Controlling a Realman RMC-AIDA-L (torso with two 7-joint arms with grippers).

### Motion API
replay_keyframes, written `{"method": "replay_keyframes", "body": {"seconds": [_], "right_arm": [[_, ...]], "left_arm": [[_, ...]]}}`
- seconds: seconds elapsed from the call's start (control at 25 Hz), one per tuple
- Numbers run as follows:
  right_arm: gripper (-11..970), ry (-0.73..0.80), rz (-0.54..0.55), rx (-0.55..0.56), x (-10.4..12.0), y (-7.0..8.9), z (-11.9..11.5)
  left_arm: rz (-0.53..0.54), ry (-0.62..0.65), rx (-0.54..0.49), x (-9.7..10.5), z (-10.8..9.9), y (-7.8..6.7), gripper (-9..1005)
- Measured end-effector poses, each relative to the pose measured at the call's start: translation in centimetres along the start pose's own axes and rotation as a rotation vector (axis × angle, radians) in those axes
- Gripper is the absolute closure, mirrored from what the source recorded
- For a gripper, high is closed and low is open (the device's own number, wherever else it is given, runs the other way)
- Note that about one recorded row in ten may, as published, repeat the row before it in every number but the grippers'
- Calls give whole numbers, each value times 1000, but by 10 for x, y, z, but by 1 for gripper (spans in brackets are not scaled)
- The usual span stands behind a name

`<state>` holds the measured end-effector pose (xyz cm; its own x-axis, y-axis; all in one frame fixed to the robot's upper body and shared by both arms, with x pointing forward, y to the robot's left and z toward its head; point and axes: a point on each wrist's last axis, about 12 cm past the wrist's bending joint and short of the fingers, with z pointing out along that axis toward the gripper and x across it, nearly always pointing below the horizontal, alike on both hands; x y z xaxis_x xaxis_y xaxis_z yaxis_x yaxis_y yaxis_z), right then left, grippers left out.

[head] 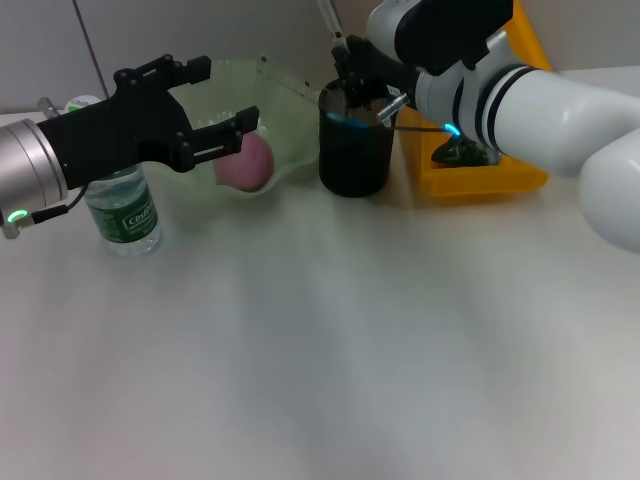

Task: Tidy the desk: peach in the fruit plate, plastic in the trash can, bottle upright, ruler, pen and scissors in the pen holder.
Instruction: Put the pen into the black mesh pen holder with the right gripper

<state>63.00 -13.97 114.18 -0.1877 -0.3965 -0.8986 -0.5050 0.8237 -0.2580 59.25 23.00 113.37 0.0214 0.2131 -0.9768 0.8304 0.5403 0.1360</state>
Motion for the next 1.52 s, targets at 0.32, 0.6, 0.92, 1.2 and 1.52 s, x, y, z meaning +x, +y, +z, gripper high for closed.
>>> {"method": "replay_keyframes", "body": {"seconds": [0.32, 0.6, 0.92, 1.2, 1.52], "right_arm": [[844, -1, -12, 0, 4, 1, 2], [843, -12, -15, 7, 6, 1, 3], [631, -13, -18, 16, 10, -1, 7], [507, -60, -12, 13, 1, 2, 1], [425, -117, 25, 7, -18, 4, -33]], "left_arm": [[0, 1, -1, 0, 0, 0, 194], [3, 0, 1, -1, 0, 1, 194], [3, -2, 1, -1, 0, 1, 194], [2, -1, -1, -1, -1, 1, 194], [-13, -21, -28, -1, -5, 5, 194]]}}
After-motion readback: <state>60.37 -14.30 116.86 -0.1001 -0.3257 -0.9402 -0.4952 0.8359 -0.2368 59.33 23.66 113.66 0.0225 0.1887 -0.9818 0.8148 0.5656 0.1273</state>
